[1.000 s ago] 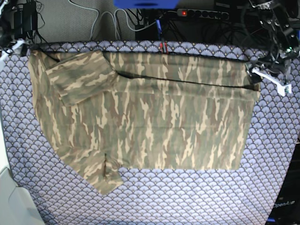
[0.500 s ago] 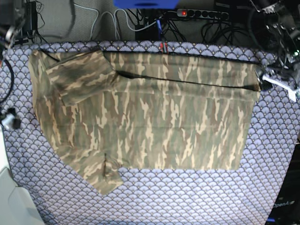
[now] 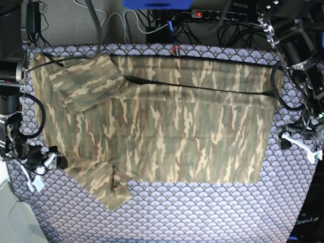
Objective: Fold the T-shirt properly
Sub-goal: 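Move both grippers to the shirt's hem corners and grasp them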
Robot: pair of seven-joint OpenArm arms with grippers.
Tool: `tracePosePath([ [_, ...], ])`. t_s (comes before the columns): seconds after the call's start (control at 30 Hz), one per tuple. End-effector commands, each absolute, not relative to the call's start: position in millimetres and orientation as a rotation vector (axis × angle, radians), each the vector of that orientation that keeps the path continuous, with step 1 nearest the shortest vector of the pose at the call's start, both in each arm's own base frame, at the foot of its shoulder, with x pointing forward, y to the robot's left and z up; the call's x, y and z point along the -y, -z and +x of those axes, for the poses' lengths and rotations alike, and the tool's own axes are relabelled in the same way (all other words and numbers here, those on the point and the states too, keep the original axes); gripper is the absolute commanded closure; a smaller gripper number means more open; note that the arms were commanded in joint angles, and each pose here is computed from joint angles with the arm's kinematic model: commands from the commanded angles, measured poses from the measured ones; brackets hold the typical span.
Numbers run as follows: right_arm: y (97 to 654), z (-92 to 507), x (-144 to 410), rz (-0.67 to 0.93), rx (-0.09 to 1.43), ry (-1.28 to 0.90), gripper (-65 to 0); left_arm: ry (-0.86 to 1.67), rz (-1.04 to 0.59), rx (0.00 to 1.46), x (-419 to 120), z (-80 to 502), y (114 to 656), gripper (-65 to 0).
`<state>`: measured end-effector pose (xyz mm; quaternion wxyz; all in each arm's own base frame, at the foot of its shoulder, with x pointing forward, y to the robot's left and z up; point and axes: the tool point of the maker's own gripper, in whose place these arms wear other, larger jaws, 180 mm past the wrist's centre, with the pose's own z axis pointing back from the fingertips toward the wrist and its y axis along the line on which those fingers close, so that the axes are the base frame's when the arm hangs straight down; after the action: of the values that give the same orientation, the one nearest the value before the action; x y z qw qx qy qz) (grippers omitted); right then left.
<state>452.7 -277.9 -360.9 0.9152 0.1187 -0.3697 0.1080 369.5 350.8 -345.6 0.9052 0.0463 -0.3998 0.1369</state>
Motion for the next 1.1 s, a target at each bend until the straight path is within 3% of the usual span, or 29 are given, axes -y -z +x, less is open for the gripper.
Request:
tracePosePath([
  [0.0,334.1,467.9,288.7,0.229,0.846,-0.218,-37.7,-0.283,0.14,0.889,-366.3,377.7,324.1,-55.3],
  [0.23,324.3,477.4,291.0,0.207,0.927,-0.222,-37.7,-0.279,0.136,0.918,-362.7,381.3,319.6,-55.3],
  [0.53,383.4,462.0,294.9,0.173,0.875,-0.115,-37.7,-0.282,0.138,0.921,-362.8,381.0,318.5,-55.3],
  [1.07,386.3,467.2,305.4,0.106,0.909,-0.04,-37.7,-0.282,0.132,0.921,-361.2,381.4,319.3,-55.3],
])
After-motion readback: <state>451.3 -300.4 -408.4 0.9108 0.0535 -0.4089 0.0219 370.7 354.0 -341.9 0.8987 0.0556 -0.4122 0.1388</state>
